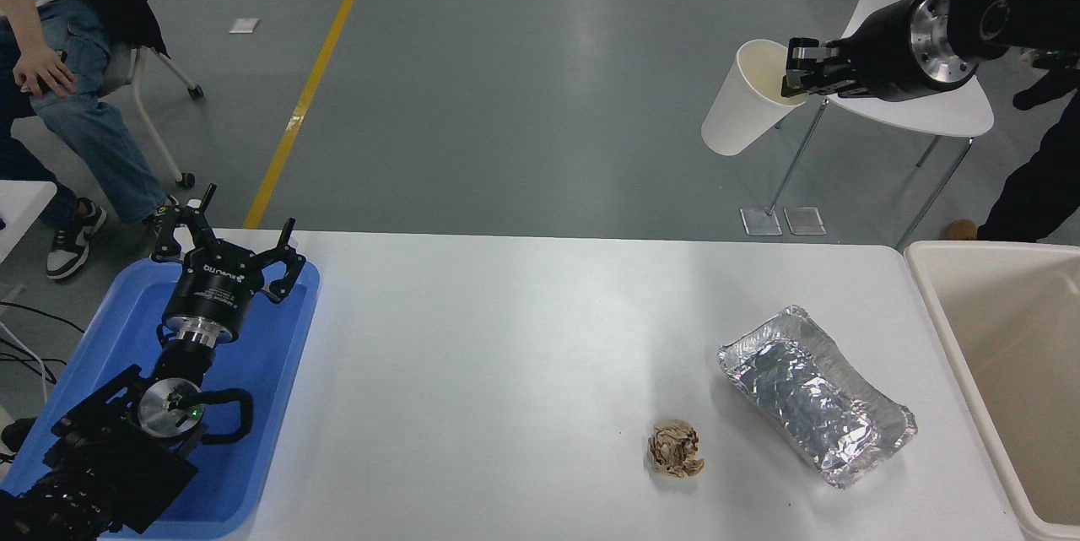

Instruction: Pick up paper cup place in dustbin

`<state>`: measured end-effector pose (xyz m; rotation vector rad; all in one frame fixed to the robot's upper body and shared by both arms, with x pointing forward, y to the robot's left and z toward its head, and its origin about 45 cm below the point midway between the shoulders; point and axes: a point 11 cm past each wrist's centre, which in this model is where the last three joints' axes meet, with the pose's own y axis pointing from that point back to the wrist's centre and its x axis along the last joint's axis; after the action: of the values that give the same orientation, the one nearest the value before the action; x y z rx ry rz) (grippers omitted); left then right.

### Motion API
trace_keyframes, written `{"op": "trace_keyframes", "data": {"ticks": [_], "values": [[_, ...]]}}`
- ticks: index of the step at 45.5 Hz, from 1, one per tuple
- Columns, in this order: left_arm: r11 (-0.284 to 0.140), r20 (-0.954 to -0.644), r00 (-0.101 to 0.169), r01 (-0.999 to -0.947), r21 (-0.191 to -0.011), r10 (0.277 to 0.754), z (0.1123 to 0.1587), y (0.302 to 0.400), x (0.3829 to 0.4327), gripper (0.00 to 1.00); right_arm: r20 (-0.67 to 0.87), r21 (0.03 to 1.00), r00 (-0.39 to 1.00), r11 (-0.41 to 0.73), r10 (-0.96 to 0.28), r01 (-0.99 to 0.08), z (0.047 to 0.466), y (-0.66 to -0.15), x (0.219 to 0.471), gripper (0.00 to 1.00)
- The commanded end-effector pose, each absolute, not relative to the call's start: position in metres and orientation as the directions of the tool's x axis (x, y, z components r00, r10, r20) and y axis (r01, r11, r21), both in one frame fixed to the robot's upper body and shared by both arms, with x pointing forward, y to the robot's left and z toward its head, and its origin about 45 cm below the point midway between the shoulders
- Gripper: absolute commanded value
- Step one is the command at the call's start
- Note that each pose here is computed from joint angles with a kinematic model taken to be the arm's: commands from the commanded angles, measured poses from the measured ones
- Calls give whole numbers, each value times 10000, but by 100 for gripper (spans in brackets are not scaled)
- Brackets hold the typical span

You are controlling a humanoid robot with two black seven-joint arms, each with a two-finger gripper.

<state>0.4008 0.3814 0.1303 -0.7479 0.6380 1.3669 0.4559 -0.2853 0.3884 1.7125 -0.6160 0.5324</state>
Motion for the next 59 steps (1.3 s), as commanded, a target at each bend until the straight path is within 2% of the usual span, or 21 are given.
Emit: {"op": "trace_keyframes", "data": {"ticks": [1,9,17,24,32,38,50,59], "values": [[472,-7777,1064,-9940,-984,6196,1302,3815,4008,100,6399,7385,7586,-1744,-1230,-6513,3863,-2886,4555,0],[472,-7777,1064,-9940,-984,6196,1302,3815,4008,100,6550,7332,7439,-1266,-1324,-6681,3719,-3094,4605,0],[472,-7777,1064,-9940,-984,6196,1302,3815,4008,100,6998,7142,7007,1147,-1391,-6905,3336,-4093,4675,0],[472,-7777,1064,-9940,-984,6196,1302,3815,4008,100,7321,6787,6604,2622,-1670,-6860,3069,-4863,4565,0],[482,-7780,1078,-9939,-994,6190,1304,3811,4010,100,7581,6242,6395,4266,-1280,-6545,2759,-5685,4199,0],[472,-7777,1064,-9940,-984,6196,1302,3815,4008,100,7774,5765,6211,5081,-999,-6399,2584,-6114,3881,0],[461,-7777,1064,-9940,-994,6196,1303,3816,4008,100,8108,5488,5575,5625,-1782,-6184,2014,-6453,3289,0],[460,-7777,1064,-9940,-994,6196,1303,3816,4008,100,8276,5335,5185,5884,-2150,-6076,1685,-6534,2942,0]]}}
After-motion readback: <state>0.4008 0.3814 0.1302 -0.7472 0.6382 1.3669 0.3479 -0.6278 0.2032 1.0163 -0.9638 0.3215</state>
